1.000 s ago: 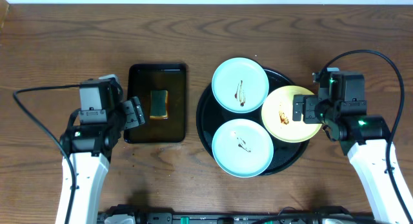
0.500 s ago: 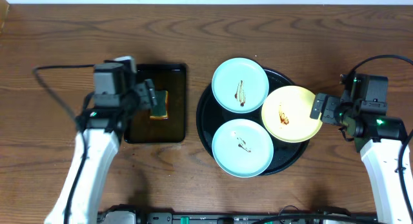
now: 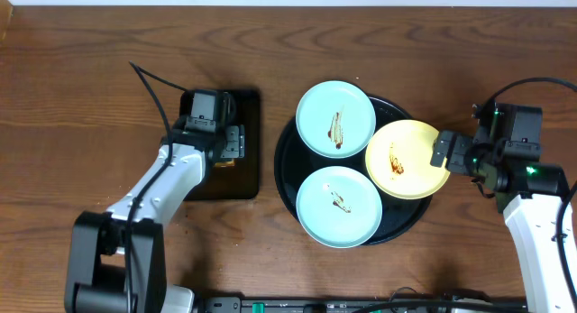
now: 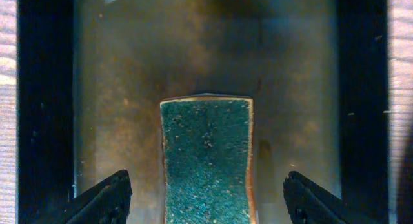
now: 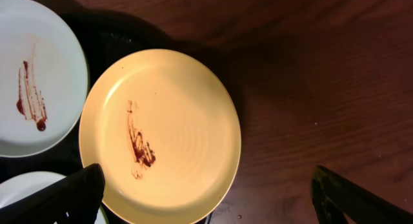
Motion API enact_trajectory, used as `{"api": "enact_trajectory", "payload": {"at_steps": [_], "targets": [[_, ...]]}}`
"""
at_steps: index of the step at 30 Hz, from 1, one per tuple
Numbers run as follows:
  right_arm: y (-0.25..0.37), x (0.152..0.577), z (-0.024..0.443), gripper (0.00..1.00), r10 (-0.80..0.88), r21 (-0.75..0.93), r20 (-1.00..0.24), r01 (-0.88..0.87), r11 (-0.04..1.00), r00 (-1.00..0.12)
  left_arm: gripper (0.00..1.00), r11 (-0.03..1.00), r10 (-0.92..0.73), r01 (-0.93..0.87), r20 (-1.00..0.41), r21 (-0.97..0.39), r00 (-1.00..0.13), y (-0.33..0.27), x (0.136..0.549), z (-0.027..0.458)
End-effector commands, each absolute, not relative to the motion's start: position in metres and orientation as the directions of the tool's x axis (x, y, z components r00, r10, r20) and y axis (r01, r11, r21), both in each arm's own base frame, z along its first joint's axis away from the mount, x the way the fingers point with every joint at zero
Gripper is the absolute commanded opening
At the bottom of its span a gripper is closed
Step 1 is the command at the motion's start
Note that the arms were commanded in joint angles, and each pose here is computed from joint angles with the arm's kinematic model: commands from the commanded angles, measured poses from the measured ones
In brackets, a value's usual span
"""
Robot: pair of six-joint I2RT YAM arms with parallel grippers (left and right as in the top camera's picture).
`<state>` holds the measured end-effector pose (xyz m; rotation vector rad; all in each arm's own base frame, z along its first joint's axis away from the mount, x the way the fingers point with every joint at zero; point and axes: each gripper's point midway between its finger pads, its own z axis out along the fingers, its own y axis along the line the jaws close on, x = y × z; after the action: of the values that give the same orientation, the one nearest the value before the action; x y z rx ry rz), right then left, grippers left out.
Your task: Clean dirty plates on tray and stack at the side
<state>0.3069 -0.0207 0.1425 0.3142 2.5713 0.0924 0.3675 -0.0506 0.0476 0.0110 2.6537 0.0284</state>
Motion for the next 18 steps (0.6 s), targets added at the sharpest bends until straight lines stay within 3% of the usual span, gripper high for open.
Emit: {"api": "enact_trajectory", "payload": {"at_steps": [1, 7, 12, 18], "targets": [[-0.021, 0.309, 0.149, 0.99, 0.262, 0.146, -0.517, 0.217, 0.965, -0.815, 0.74, 0.999, 0.024, -0.001, -0.462, 0.055, -0.887, -0.047, 0.373, 0.042], [-0.021, 0.309, 0.149, 0.99, 0.262, 0.146, -0.517, 0.217, 0.965, -0.815, 0.67, 0.998, 0.021, -0.005, -0.416, 0.061, -0.909, -0.046, 0.369, 0.024], [-0.021, 0.309, 0.149, 0.99, 0.262, 0.146, -0.517, 0.217, 0.965, -0.815, 0.48, 0.999, 0.018, -0.001, -0.398, 0.048, -0.917, -0.049, 0.367, 0.017], [-0.021, 0.309, 0.149, 0.99, 0.262, 0.146, -0.517, 0.217, 0.965, -0.815, 0.42, 0.999, 0.017, -0.001, -0.405, 0.046, -0.914, -0.049, 0.369, 0.018]]}}
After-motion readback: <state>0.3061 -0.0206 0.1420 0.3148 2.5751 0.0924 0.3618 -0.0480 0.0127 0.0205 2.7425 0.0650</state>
